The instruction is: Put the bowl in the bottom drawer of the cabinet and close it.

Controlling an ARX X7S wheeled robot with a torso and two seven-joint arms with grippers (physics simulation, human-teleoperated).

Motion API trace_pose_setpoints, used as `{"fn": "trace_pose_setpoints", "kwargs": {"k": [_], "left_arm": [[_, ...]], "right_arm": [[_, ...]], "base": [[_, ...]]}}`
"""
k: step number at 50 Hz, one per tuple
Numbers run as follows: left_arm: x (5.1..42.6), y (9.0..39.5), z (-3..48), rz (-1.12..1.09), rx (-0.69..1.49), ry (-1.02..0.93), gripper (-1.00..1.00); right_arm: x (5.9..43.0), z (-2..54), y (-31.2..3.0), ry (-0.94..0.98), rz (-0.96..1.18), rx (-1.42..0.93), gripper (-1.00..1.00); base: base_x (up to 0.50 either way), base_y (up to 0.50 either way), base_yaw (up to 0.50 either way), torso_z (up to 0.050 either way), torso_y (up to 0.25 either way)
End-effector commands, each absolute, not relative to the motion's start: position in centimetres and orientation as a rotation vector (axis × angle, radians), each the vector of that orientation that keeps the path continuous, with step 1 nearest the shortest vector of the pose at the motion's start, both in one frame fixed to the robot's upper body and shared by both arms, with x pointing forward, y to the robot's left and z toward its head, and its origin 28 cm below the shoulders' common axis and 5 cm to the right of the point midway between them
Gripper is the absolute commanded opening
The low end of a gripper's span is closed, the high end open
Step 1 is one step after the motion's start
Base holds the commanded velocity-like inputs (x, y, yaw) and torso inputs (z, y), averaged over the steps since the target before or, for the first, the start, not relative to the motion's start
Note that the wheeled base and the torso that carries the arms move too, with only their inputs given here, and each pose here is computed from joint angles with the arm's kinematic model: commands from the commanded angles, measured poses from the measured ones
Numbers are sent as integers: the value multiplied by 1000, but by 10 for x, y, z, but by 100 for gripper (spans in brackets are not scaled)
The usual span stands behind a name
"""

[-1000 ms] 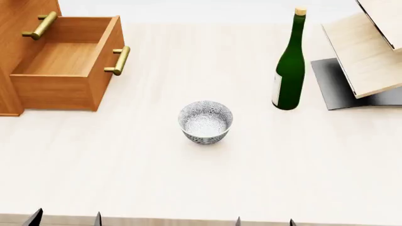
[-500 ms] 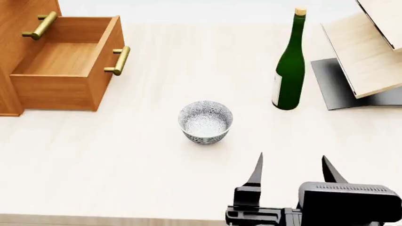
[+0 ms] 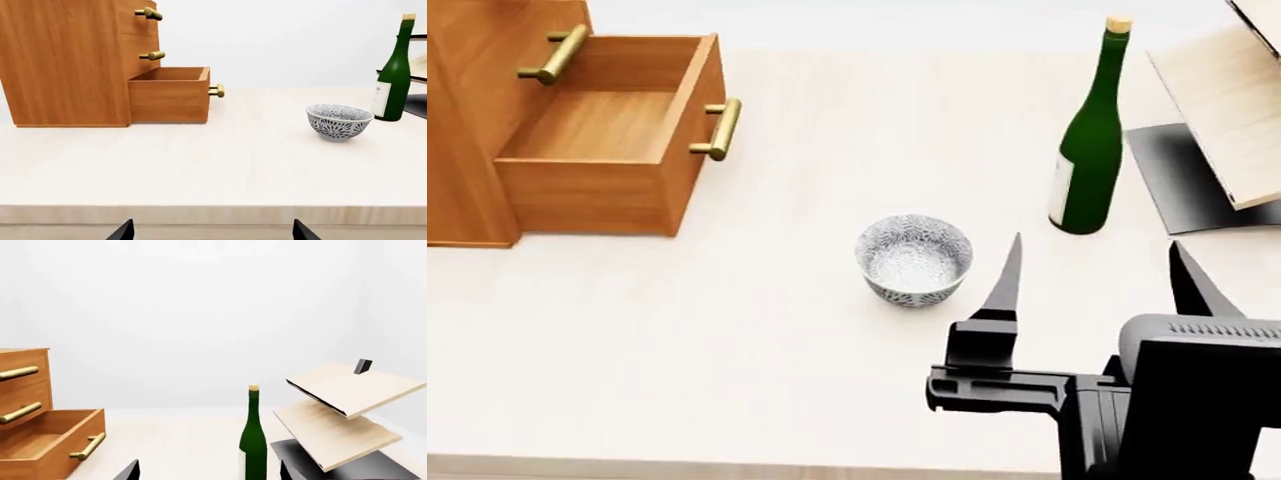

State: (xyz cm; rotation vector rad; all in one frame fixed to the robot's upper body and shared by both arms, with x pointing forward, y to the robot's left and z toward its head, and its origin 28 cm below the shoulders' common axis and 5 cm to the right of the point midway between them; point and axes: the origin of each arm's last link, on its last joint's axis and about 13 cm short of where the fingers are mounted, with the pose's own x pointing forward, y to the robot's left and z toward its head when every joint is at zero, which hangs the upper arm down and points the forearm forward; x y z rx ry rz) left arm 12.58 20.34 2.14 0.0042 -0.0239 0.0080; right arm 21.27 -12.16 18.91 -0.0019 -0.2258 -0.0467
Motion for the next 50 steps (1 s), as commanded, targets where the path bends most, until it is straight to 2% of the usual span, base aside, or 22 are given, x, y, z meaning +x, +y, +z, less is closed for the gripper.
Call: {"fn": "trace_pose_setpoints", "kwargs": {"k": [1, 10, 50], "left_arm": [[124, 203, 20, 2, 11, -24, 100], [124, 203, 19, 0, 18, -27, 100], [124, 202, 19, -3, 23, -27, 100]], "right_arm": [[209, 193, -119, -240, -31, -1, 100], [208, 190, -119, -231, -23, -15, 100], [208, 186, -117, -219, -12, 0, 100]], "base": [[0, 352, 0, 0, 0], [0, 355, 0, 0, 0], [0, 500, 0, 0, 0]]}}
